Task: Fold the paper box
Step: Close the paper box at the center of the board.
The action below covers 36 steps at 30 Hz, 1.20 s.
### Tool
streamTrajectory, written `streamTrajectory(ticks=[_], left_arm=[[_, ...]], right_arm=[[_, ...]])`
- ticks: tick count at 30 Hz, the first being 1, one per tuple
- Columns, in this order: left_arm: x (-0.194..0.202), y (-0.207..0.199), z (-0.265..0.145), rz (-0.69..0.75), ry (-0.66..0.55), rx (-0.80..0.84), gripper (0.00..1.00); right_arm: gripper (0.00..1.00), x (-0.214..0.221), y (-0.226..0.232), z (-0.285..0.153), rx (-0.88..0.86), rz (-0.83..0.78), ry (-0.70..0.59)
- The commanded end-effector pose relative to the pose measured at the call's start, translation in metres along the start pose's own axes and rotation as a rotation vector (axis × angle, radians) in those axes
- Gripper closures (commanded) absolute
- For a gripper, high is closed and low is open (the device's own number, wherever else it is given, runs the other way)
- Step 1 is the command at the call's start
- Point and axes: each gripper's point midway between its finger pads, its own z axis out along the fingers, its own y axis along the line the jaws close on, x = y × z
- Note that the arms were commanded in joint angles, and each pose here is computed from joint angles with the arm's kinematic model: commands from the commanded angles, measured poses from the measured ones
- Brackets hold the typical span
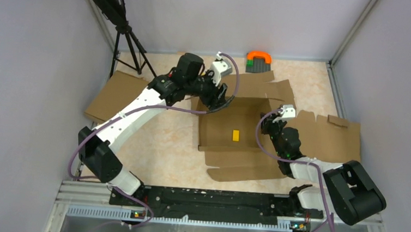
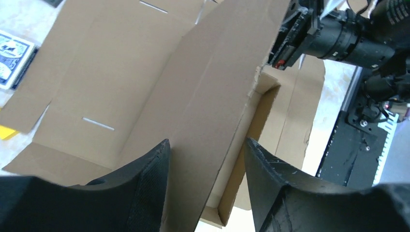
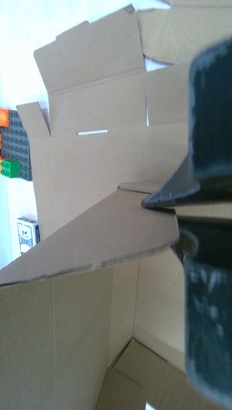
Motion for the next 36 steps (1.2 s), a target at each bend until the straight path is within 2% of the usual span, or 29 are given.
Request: streamTrajectory(ticks=[1, 4, 6, 13, 14, 15, 21, 24, 28, 32, 36], left_arm=[[-0.014, -0.014, -0.003, 0.076, -0.045, 0.093, 0.46], [-0.011, -0.012, -0.002, 0.076, -0.04, 0.081, 0.62], [-0.008, -0.011, -0.002, 0.073, -0.037, 0.077, 0.69], [0.001, -0.024, -0.002, 0.069, -0.052, 0.117, 0.69], [0.003, -0.026, -0.002, 0.067, -0.05, 0.119, 0.68], [0.005, -0.028, -0.002, 0.068, -0.049, 0.122, 0.68], [0.021, -0.037, 0.003, 0.046, -0.02, 0.138, 0.67], [0.028, -0.04, 0.009, 0.026, -0.015, 0.147, 0.66], [0.037, -0.046, 0.017, 0.008, 0.009, 0.164, 0.66], [0.051, -0.052, 0.024, -0.007, 0.044, 0.174, 0.63], [0.064, -0.055, 0.032, -0.036, 0.071, 0.182, 0.61]], right_arm=[[0.83, -0.016, 0.016, 0.009, -0.053, 0.021, -0.036], [0.63, -0.016, 0.016, 0.008, -0.052, 0.027, -0.035], [0.57, -0.016, 0.014, 0.007, -0.039, 0.037, -0.035], [0.37, -0.016, 0.009, -0.006, -0.022, 0.078, -0.035], [0.19, -0.014, 0.01, -0.009, -0.03, 0.081, -0.027], [0.12, -0.012, 0.011, -0.013, -0.037, 0.083, -0.014], [0.1, -0.012, 0.013, -0.045, -0.075, 0.11, 0.002], [0.1, -0.016, 0.029, -0.061, -0.179, 0.1, 0.002], [0.1, -0.016, 0.043, -0.079, -0.259, 0.113, 0.066], [0.1, -0.041, 0.048, -0.094, -0.269, 0.158, 0.053], [0.1, -0.076, 0.072, -0.117, -0.399, 0.172, 0.027]])
